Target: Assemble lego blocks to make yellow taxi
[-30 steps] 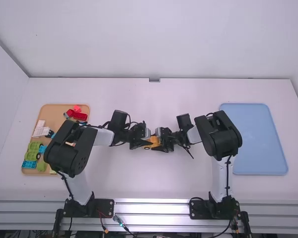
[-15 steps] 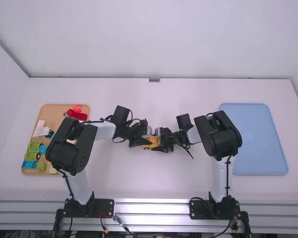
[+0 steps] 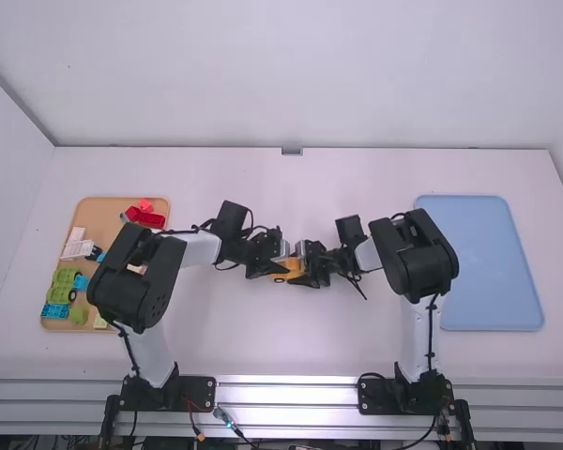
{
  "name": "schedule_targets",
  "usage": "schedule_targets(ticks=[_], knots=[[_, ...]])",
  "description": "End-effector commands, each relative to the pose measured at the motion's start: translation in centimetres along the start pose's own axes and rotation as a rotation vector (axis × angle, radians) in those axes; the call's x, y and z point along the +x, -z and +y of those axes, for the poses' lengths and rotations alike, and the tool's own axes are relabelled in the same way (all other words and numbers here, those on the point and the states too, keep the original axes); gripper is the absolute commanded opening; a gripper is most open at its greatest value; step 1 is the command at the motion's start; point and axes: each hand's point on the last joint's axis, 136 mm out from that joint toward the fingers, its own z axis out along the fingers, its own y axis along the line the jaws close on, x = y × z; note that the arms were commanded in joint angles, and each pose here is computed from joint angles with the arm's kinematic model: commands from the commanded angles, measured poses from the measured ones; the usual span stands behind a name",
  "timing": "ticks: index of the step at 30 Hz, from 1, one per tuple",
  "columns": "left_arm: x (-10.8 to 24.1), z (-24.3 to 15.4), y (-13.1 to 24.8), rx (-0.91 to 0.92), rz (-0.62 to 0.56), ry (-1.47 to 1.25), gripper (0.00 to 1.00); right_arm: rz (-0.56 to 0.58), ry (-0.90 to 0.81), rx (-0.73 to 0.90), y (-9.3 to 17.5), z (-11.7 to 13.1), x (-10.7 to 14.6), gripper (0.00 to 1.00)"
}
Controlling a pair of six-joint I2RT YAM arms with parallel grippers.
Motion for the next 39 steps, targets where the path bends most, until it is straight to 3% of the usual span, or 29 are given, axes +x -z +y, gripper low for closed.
schedule_targets(ticks=[1, 12, 31, 39], knots=[[3.4, -3.6, -1.9, 0.071, 0.120, 0.125, 0.02, 0.042, -0.044, 0.016, -0.4, -0.5, 1.2, 0.52], [4.7, -3.6, -3.4, 0.005, 0.265, 0.114, 0.02, 0.041, -0.043, 0.017, -0.4, -0.5, 1.2, 0.52], [2.9, -2.9, -3.9, -0.002, 0.174, 0.064, 0.02, 0.041, -0.045, 0.017, -0.4, -0.5, 1.2, 0.52], [2.5, -2.3, -3.9, -0.019, 0.164, 0.039, 0.13, 0.038, -0.059, 0.020, -0.4, -0.8, 1.0, 0.52]])
